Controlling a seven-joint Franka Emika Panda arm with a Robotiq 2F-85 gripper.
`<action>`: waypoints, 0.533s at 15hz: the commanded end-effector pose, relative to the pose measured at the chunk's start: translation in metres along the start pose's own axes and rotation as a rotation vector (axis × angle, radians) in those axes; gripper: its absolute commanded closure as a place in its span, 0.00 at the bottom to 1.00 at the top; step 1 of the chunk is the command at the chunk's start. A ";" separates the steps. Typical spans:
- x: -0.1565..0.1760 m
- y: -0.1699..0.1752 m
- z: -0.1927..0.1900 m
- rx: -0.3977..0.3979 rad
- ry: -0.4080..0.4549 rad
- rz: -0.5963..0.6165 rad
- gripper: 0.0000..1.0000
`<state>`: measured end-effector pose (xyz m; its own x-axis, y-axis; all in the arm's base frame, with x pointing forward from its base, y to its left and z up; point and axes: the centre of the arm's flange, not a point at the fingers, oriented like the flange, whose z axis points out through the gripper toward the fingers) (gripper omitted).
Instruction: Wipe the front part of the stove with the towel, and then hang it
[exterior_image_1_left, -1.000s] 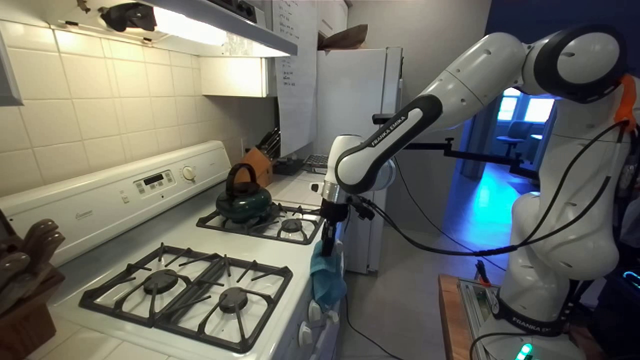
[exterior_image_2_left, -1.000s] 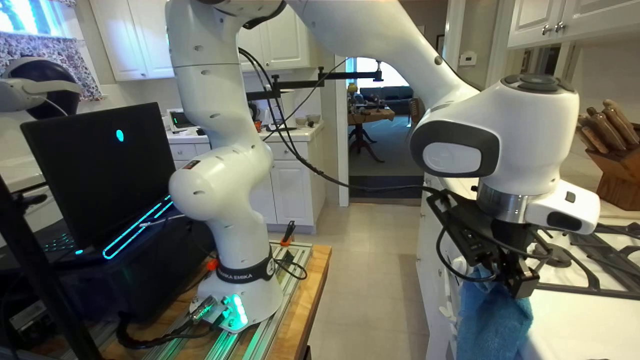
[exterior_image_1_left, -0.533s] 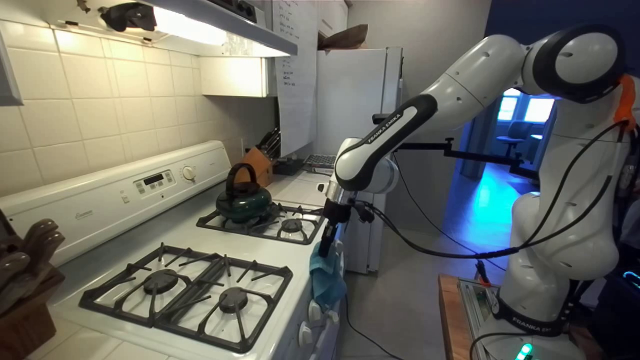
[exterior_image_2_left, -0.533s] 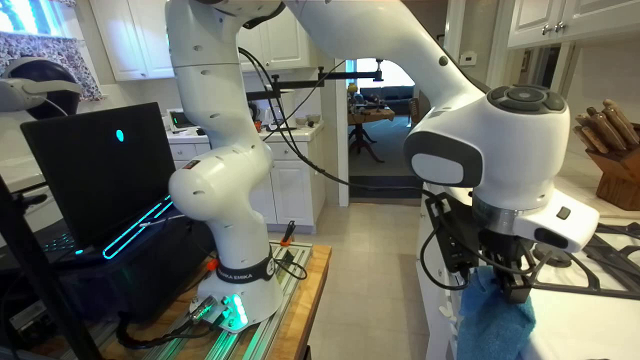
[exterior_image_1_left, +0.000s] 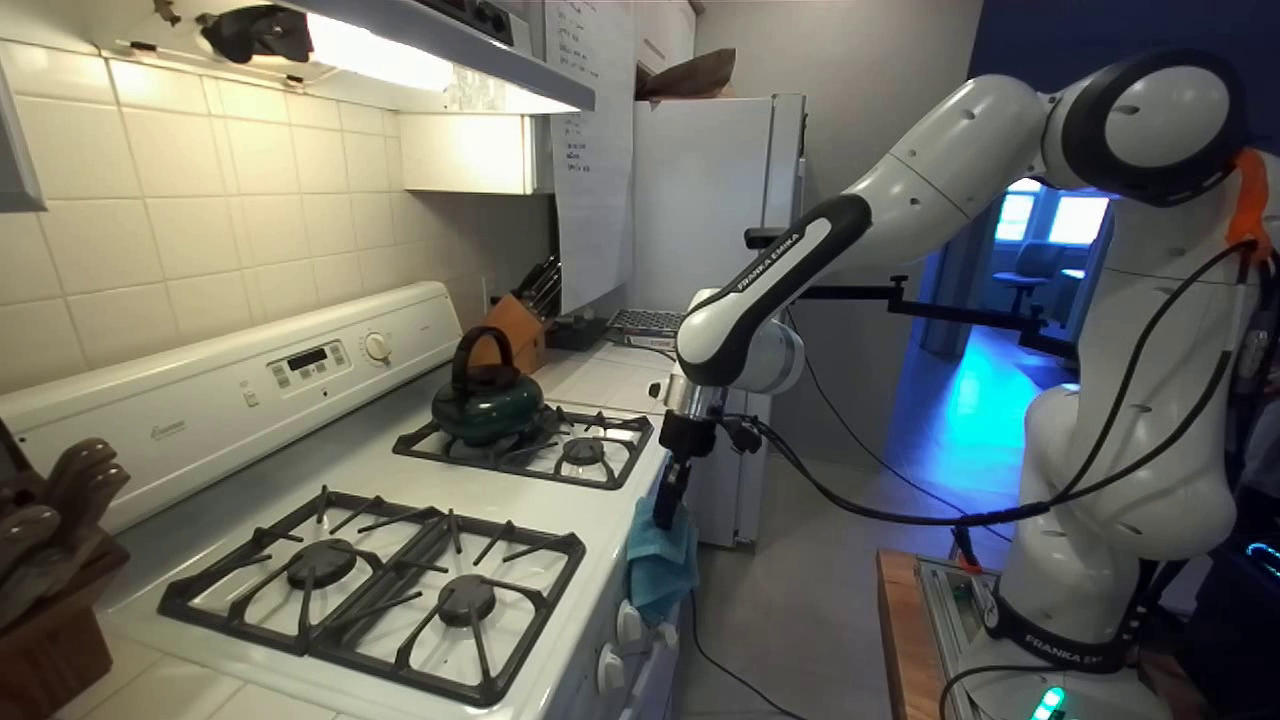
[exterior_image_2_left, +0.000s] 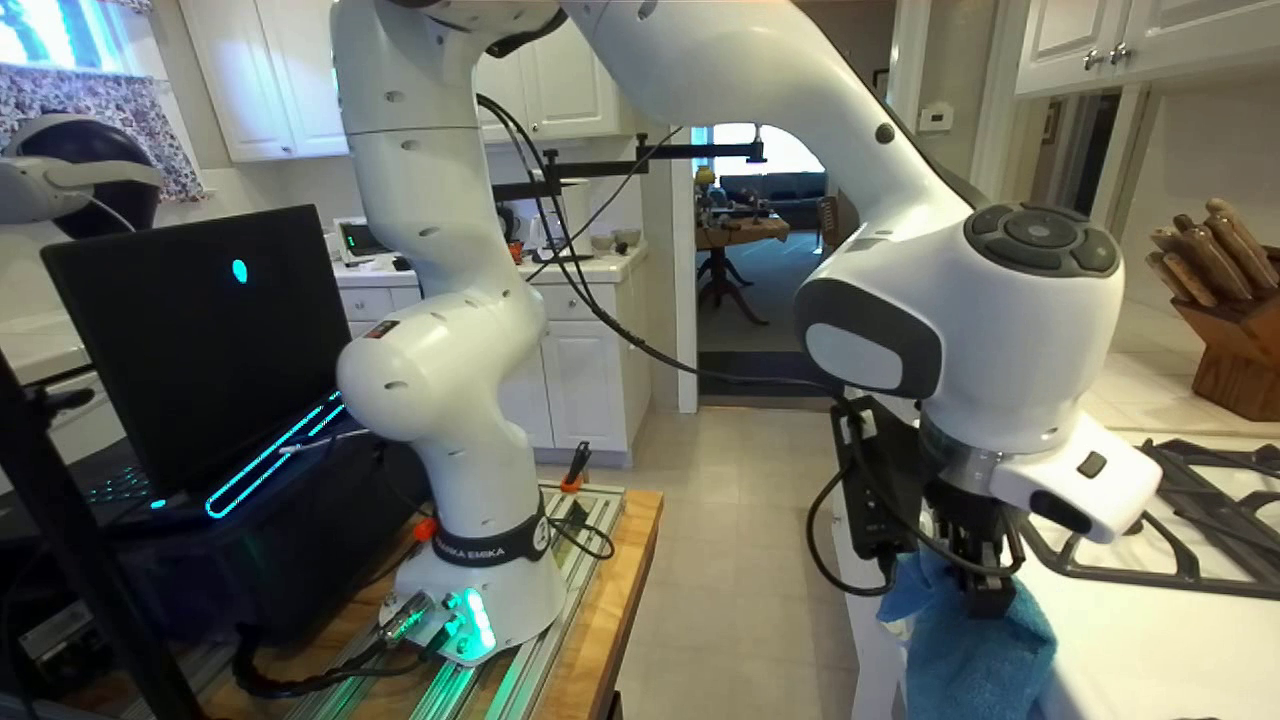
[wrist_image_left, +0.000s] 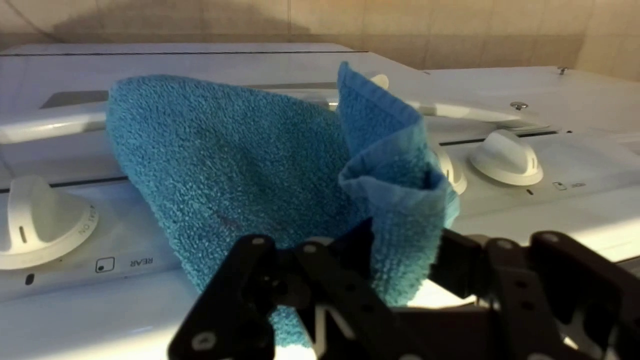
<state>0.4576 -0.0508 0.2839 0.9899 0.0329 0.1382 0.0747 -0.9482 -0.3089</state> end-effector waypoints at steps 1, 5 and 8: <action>-0.008 0.007 0.004 0.030 -0.041 0.021 0.97; -0.015 0.015 0.009 0.038 -0.125 0.022 0.97; -0.020 0.025 0.015 0.030 -0.190 0.019 0.97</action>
<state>0.4421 -0.0603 0.2667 0.9978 0.0621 0.0212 0.0655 -0.9352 -0.3480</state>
